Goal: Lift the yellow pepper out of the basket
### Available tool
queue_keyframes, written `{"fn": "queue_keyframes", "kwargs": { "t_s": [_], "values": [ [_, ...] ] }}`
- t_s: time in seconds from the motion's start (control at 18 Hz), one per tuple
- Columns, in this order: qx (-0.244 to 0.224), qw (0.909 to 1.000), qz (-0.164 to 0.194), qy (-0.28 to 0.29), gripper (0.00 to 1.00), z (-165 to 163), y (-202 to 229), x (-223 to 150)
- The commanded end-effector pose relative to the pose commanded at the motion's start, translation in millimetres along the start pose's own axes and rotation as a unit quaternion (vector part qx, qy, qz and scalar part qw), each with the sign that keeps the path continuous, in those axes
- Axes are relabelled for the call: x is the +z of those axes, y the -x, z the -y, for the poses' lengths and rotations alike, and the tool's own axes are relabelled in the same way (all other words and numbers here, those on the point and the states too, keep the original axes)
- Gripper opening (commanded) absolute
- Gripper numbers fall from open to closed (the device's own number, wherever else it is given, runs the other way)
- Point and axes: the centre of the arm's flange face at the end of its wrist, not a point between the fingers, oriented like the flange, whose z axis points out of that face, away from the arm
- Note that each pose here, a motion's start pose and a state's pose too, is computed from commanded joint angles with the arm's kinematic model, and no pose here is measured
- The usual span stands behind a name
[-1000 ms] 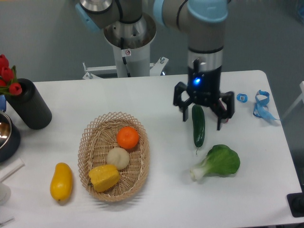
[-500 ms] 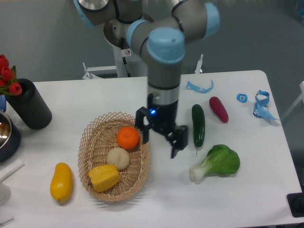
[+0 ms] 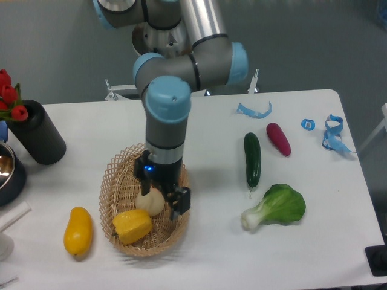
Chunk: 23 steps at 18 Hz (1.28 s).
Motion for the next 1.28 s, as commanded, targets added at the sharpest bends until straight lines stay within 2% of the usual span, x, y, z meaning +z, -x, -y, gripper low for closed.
{"fn": "queue_keyframes", "kwargs": {
  "t_s": [0.44,1.28],
  "values": [
    [0.012,0.999,-0.033,0.028,1.0,8,-23,48],
    [0.009,0.9985,-0.043,0.034,1.0,10,-10,80]
  ]
}}
